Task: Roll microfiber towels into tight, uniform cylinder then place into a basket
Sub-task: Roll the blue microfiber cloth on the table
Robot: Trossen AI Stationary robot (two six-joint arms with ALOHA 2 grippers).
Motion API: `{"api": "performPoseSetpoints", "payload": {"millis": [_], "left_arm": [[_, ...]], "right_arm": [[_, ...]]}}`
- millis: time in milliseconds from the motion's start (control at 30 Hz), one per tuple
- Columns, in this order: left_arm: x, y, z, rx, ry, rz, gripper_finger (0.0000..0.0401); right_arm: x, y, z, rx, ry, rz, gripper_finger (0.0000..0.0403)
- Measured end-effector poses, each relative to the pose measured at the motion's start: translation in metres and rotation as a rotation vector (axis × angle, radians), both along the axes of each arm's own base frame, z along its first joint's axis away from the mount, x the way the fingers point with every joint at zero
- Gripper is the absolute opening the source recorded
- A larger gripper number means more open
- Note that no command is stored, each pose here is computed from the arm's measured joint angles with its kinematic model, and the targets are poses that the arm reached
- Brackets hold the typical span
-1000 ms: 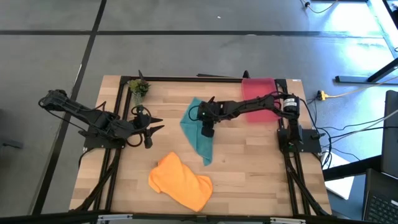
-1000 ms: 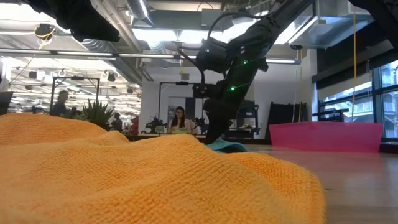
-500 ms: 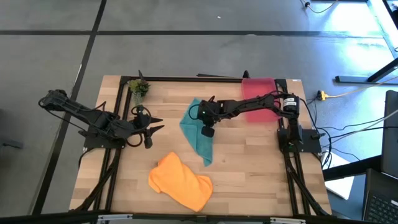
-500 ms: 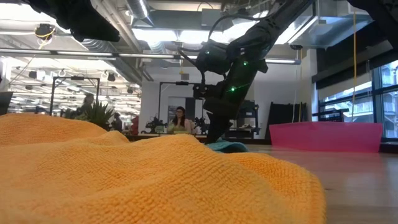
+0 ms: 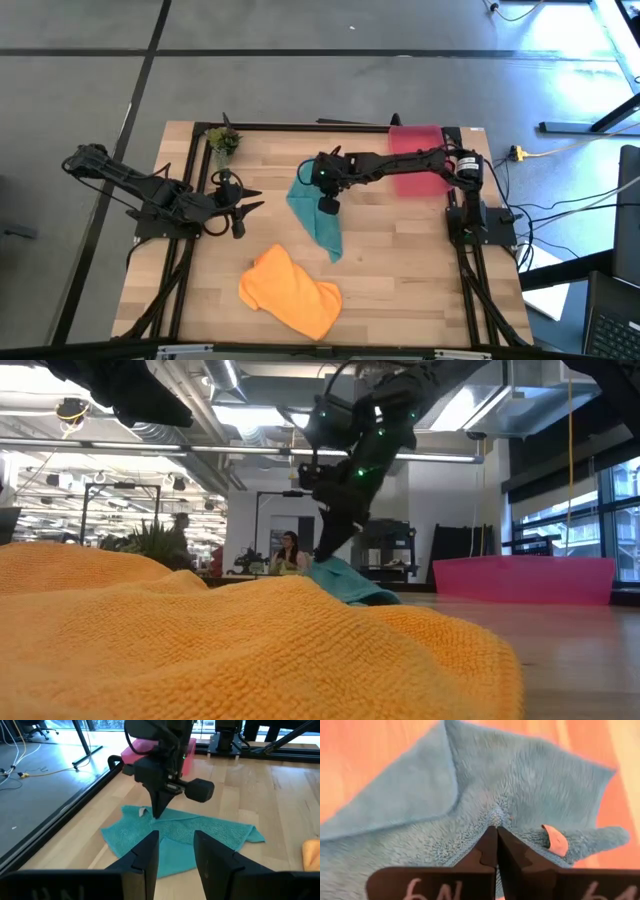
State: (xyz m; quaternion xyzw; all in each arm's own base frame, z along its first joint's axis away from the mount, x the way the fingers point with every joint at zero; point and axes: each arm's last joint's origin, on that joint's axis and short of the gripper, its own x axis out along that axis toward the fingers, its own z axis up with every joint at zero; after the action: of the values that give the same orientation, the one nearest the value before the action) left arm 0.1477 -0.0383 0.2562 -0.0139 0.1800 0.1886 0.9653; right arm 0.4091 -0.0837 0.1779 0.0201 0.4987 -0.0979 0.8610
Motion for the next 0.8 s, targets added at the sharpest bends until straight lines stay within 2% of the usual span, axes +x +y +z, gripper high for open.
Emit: {"api": "performPoseSetpoints", "payload": {"millis": [300, 533, 800], "left_arm": [[-0.001, 0.000, -0.002, 0.007, 0.018, 0.000, 0.0111], [-0.001, 0.001, -0.003, 0.012, 0.033, 0.000, 0.0111], [-0.001, 0.001, -0.003, -0.002, 0.028, 0.006, 0.0111]], "right_arm": [[0.003, 0.000, 0.015, 0.018, 0.010, 0.035, 0.0004], [-0.001, 0.002, 0.003, 0.045, 0.027, 0.038, 0.0005], [0.000, 0.002, 0.000, 0.039, 0.008, 0.044, 0.0051]]}}
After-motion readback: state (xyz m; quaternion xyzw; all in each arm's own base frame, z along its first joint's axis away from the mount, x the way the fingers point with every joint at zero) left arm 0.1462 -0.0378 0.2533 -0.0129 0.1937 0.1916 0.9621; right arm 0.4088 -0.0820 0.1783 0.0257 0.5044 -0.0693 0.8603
